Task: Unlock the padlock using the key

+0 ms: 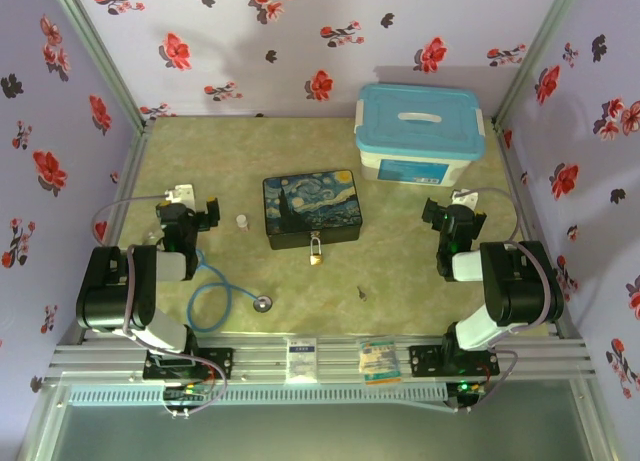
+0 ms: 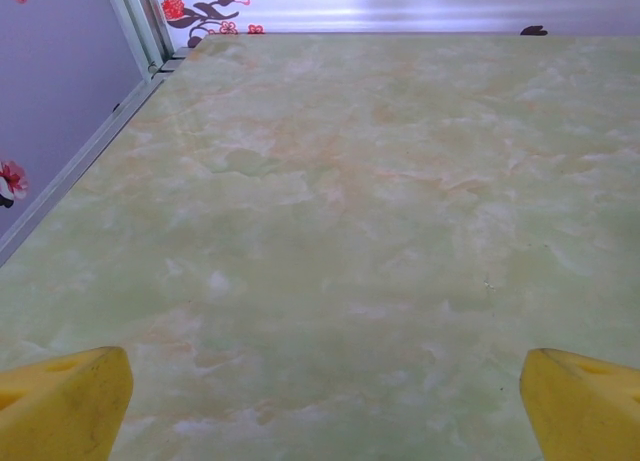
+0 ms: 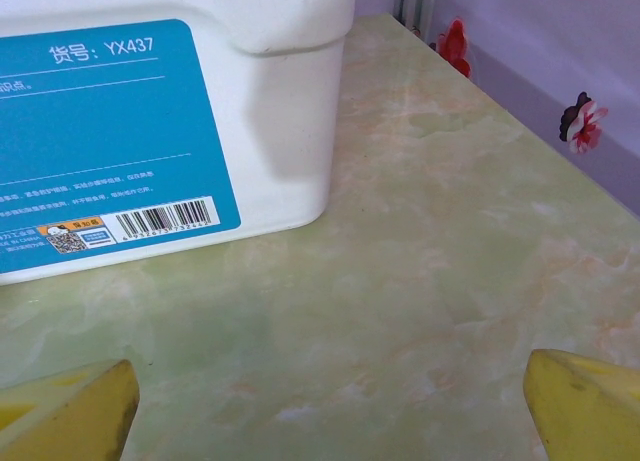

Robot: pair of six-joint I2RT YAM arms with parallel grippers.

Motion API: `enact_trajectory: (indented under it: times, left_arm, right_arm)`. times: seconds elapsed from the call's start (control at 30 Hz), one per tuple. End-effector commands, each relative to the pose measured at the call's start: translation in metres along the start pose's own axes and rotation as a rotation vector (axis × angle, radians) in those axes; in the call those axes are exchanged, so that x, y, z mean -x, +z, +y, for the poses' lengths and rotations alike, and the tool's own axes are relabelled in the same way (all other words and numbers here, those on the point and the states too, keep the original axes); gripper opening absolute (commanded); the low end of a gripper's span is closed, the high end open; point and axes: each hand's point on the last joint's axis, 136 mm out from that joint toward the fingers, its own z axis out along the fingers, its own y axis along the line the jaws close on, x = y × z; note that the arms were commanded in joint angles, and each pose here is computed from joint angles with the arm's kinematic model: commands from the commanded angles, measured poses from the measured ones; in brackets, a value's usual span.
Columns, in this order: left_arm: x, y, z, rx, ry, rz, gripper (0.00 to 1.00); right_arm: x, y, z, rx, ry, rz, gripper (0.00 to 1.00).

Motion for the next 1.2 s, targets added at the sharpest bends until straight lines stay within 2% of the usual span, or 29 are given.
enact_trajectory:
  times: [0.0,0.13,0.27,0.33,0.4,0.53,0.57,0.63,0.73,0.8,0.93,1.0,1.17]
  left_arm:
    - [0.003,0.000,0.005,0.014,-0.010,-0.004,1.00]
    - [0.029,-0.012,0.016,0.066,-0.032,0.024,1.00]
    - [0.064,-0.034,0.025,0.102,-0.100,-0.046,1.00]
    - [0.077,-0.045,0.034,0.143,-0.216,-0.050,1.00]
    - [0.084,-0.055,0.031,0.119,-0.254,-0.023,1.00]
    - [0.085,-0.075,0.041,0.125,-0.526,-0.100,1.00]
    - [0.082,-0.078,0.038,0.091,-0.544,-0.118,1.00]
    - [0.080,-0.087,0.029,0.025,-0.576,-0.117,1.00]
    - [0.077,-0.094,0.007,-0.070,-0.600,0.014,1.00]
    - [0.074,-0.103,-0.010,-0.128,-0.617,0.073,1.00]
    - [0.070,-0.127,-0.062,-0.282,-0.553,0.151,1.00]
    - [0.070,-0.141,-0.090,-0.353,-0.511,0.178,1.00]
    - [0.071,-0.168,-0.130,-0.427,-0.490,0.268,1.00]
  right_arm:
    - [0.010,0.003,0.008,0.060,0.012,-0.027,0.99]
    - [0.025,-0.006,0.007,0.059,0.005,-0.035,0.99]
    - [0.049,-0.025,-0.003,0.017,0.052,-0.041,0.99]
    - [0.065,-0.042,-0.008,0.000,0.147,0.002,0.99]
    - [0.075,-0.058,-0.009,0.013,0.241,0.035,0.99]
    - [0.071,-0.082,0.016,0.160,0.332,0.179,0.99]
    - [0.067,-0.086,0.023,0.199,0.353,0.221,0.99]
    - [0.054,-0.094,0.046,0.314,0.397,0.330,0.99]
    - [0.034,-0.113,0.080,0.504,0.447,0.474,0.99]
    - [0.016,-0.126,0.088,0.509,0.407,0.537,0.99]
    - [-0.018,-0.150,0.093,0.435,0.229,0.615,0.98]
    - [-0.034,-0.161,0.097,0.430,0.182,0.666,0.93]
    - [-0.070,-0.191,0.116,0.492,0.113,0.750,0.80]
